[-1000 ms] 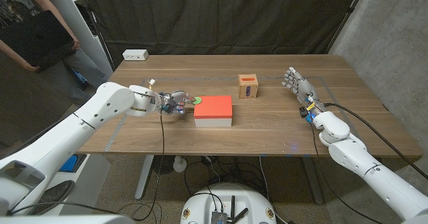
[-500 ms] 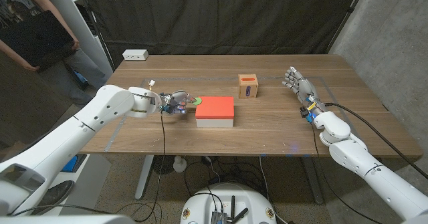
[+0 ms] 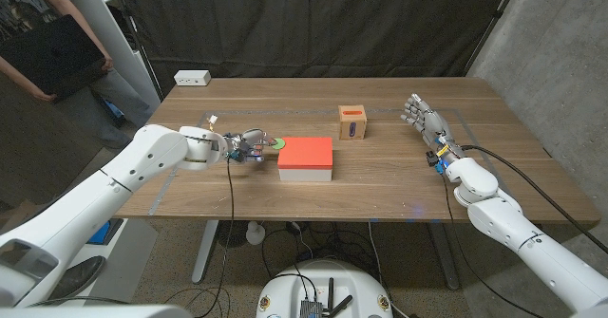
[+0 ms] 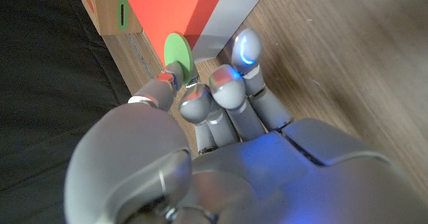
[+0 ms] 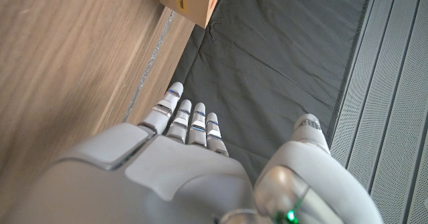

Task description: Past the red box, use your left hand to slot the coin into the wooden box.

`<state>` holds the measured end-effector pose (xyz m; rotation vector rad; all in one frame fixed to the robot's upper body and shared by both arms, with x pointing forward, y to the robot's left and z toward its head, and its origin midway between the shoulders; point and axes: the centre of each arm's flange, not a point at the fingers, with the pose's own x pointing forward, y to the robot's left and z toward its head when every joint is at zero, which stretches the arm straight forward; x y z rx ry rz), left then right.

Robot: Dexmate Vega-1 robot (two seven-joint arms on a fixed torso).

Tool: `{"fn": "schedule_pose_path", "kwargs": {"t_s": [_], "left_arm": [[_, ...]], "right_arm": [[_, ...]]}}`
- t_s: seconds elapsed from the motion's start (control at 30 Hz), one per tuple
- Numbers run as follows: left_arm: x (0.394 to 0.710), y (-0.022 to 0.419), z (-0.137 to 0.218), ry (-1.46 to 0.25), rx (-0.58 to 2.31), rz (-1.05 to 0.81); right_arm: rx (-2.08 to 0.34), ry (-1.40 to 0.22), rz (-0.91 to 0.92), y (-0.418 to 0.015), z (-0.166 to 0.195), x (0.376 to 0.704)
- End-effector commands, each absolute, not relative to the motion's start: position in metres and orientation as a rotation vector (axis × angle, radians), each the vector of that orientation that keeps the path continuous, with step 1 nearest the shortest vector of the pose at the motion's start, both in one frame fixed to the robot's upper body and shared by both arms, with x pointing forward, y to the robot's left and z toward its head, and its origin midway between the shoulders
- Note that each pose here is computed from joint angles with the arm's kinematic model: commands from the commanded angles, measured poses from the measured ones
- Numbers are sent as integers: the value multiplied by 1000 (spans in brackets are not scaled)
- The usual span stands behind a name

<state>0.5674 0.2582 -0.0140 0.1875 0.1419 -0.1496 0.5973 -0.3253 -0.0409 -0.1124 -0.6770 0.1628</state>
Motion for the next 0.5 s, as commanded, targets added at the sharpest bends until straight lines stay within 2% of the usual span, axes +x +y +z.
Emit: {"fn": "schedule_pose_path", "kwargs": {"t_s": [0.03,0.5], "left_arm": [[562,264,-12,74,147,-139],[558,269,-11,28,128,-157]], "right_arm": [[-121,-673,149,-324,-43,594],[-133,-675,137,-319,-42,585]]}}
